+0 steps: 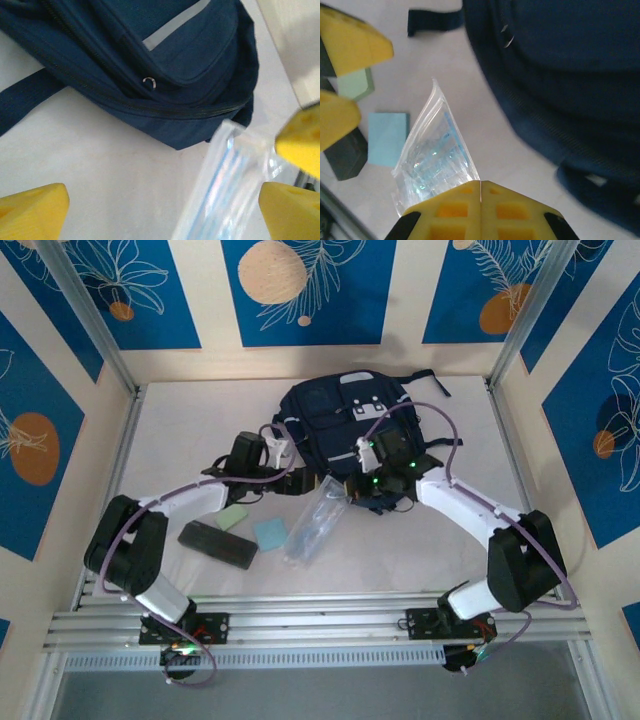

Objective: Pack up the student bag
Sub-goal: Place the loose stationery in the student bag, then pick up the loose stationery from the student bag.

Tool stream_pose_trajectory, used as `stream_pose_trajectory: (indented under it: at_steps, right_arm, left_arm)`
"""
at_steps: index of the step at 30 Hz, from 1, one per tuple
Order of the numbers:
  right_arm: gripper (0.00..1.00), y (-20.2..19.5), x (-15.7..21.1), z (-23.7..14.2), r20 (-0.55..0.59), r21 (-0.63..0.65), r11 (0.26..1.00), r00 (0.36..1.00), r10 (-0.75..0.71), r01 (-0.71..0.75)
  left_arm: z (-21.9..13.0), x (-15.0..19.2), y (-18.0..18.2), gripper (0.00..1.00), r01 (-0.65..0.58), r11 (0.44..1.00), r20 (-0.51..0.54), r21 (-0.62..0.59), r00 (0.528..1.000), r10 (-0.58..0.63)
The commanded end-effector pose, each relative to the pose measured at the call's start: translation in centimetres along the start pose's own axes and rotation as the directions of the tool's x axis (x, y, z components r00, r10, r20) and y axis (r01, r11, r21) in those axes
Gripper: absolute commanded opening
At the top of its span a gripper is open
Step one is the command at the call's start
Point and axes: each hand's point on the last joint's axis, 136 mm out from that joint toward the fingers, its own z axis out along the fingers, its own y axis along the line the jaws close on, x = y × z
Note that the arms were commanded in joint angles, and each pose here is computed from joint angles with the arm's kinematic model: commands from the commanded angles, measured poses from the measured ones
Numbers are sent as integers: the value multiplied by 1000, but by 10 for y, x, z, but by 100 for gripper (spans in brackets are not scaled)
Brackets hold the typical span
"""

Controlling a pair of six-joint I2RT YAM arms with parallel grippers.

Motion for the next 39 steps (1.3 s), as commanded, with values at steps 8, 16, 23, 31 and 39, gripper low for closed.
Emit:
stream_pose_trajectory:
  at_steps: [8, 16, 23, 31, 39]
  right_arm:
    - [0, -64, -74, 7, 21, -26, 999, 999, 24, -23]
    - [54, -34, -36, -18, 69, -61, 975, 974, 217, -213]
    - [58, -7, 30, -8, 87, -54, 932, 928, 362, -358]
    - [48, -11, 41, 29, 137, -115, 898, 888, 439, -426]
    - [48, 2, 3, 67, 169, -201, 913, 906, 389, -355]
  left_arm:
    - [22, 0, -9, 91, 15, 997, -26, 74, 1000, -13]
    - [40, 19, 5, 81, 52, 999, -60, 10, 997, -52]
    - [53, 29, 16, 59, 68, 998, -90, -9, 994, -68]
    - [64, 43, 26, 38, 90, 996, -118, -29, 989, -93]
    - [73, 50, 28, 35, 118, 993, -139, -30, 983, -121]
